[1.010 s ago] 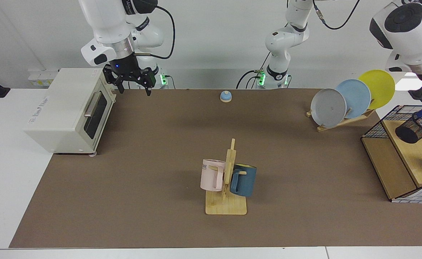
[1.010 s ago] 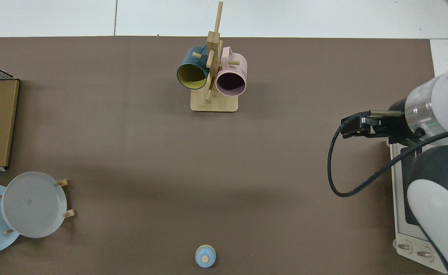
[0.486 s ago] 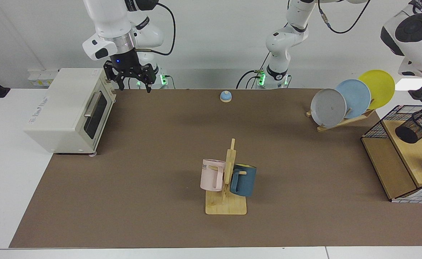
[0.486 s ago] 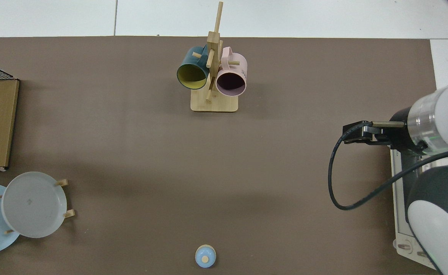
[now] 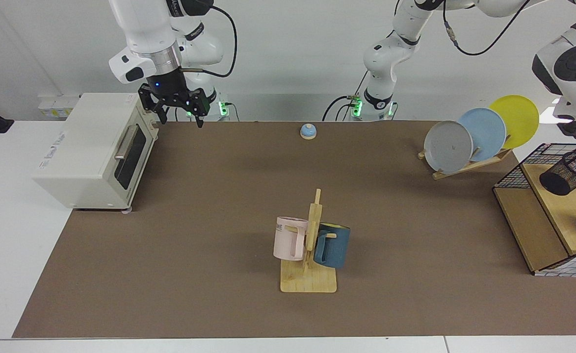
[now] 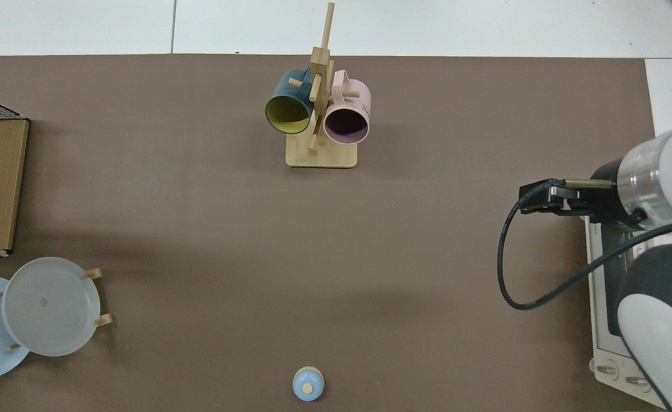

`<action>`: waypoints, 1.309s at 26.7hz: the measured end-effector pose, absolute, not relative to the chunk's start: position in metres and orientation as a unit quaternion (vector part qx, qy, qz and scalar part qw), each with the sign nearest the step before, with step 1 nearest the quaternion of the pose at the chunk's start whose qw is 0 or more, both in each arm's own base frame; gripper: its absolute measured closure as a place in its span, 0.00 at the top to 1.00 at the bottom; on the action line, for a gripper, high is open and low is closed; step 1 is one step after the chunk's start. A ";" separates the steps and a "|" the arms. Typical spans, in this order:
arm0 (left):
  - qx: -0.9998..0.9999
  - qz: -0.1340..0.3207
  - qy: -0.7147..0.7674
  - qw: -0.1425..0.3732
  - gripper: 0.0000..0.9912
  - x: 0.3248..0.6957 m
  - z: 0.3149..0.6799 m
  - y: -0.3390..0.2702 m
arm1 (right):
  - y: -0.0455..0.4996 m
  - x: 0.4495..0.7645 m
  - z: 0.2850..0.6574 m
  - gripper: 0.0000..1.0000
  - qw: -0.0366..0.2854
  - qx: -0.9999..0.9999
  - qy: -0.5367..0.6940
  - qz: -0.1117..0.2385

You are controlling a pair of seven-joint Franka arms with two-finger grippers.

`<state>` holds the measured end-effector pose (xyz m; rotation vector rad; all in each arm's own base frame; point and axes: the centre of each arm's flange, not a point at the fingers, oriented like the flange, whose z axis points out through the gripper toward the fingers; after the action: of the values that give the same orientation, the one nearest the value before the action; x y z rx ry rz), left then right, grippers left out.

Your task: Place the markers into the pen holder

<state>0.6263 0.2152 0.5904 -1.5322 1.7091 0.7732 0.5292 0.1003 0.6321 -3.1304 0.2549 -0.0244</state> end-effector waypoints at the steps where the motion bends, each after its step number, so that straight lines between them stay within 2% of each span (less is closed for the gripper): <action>1: -0.591 0.300 0.662 0.349 0.18 0.628 0.586 0.216 | 0.100 0.529 0.632 1.00 0.000 -0.997 0.081 -0.008; 14: -0.592 0.310 0.671 0.322 0.18 0.635 0.546 0.231 | 0.100 0.529 0.632 1.00 0.000 -0.997 0.081 -0.008; 35: -0.596 0.316 0.675 0.299 0.18 0.629 0.523 0.239 | 0.100 0.529 0.632 1.00 0.000 -0.997 0.081 -0.008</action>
<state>0.6290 0.2390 0.5231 -1.5834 1.7916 0.8392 0.5293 0.1003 0.6316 -3.1304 0.2550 -0.0237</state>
